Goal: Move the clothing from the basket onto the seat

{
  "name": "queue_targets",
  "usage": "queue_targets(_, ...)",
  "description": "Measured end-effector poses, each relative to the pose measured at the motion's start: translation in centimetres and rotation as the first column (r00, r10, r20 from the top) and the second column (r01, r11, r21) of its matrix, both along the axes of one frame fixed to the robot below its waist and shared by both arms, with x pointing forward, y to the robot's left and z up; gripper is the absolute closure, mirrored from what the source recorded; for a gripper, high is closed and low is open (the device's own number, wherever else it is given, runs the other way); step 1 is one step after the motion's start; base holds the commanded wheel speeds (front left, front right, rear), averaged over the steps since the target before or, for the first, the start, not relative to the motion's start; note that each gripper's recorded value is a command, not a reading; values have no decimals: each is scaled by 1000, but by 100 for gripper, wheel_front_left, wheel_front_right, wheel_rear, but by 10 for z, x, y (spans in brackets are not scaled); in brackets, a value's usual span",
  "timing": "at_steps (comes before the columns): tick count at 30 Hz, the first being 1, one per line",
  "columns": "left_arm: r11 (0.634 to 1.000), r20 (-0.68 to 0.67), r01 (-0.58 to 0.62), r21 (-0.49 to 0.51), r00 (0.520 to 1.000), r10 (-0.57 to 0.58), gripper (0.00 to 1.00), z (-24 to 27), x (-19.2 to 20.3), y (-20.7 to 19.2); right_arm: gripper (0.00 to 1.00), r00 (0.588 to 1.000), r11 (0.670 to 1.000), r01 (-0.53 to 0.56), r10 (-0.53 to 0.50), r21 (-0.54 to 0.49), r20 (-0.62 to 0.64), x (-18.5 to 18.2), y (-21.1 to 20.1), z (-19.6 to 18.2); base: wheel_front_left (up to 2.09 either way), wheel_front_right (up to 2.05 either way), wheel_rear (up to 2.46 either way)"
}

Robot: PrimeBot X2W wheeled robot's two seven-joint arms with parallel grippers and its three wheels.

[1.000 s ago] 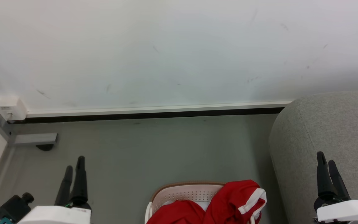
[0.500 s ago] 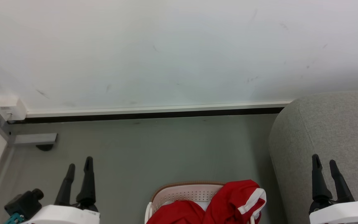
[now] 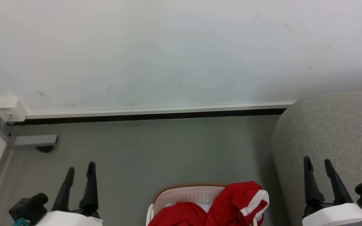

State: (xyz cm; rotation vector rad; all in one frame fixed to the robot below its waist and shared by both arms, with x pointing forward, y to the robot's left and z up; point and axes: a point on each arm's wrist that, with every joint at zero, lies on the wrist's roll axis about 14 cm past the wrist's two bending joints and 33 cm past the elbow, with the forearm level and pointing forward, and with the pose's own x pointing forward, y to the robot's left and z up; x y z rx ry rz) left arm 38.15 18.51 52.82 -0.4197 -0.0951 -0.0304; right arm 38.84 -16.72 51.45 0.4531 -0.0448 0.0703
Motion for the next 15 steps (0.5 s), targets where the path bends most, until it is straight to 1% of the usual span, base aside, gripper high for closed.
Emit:
queue_targets(7, 998, 14, -11, 60, 1000, 10, 0, 2, -1, 2, 0, 999, 998, -33, 34, -58, 20, 1, 10, 3, 0, 0, 0)
queue_targets(15, 991, 31, -24, 129, 999, 20, 0, 4, -1, 4, 0, 998, 993, -41, 46, -112, 43, 1, 13, 7, 0, 0, 0)
